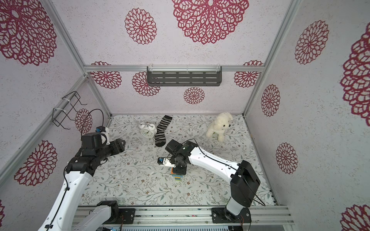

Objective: Assemble an ice cream with lego
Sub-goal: Assemble the lego brick with the lego brick.

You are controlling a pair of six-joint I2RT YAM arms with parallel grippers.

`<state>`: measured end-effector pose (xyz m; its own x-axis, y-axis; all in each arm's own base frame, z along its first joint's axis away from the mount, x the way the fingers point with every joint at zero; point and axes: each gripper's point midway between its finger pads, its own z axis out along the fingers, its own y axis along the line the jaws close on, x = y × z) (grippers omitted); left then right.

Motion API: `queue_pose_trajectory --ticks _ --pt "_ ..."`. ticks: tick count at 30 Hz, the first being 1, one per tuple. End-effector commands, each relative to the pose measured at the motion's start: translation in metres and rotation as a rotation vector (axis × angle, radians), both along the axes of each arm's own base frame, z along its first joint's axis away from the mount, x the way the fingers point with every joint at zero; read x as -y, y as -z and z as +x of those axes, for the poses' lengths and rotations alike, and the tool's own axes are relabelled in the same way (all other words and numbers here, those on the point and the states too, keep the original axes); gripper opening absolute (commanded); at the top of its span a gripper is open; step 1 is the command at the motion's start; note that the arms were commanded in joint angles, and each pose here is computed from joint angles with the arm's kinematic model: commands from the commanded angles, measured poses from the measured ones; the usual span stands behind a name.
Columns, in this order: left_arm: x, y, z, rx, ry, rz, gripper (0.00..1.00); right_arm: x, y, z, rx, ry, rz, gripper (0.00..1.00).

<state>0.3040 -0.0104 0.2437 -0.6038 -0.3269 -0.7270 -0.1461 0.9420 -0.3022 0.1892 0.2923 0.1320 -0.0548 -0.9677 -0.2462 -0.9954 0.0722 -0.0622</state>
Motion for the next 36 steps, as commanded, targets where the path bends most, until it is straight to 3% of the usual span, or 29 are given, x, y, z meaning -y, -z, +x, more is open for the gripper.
queue_pose_trajectory --ticks 1,20,36 --pt "-0.003 0.0 0.003 0.012 -0.011 -0.007 0.77 0.023 0.034 -0.023 -0.113 -0.007 -0.143 0.28" --pt "-0.003 0.001 0.002 0.011 -0.01 -0.007 0.77 0.022 0.02 -0.006 -0.054 0.042 -0.094 0.57" --pt "-0.002 0.0 0.003 0.014 -0.008 -0.009 0.77 0.031 0.009 0.007 0.004 0.097 -0.078 0.64"
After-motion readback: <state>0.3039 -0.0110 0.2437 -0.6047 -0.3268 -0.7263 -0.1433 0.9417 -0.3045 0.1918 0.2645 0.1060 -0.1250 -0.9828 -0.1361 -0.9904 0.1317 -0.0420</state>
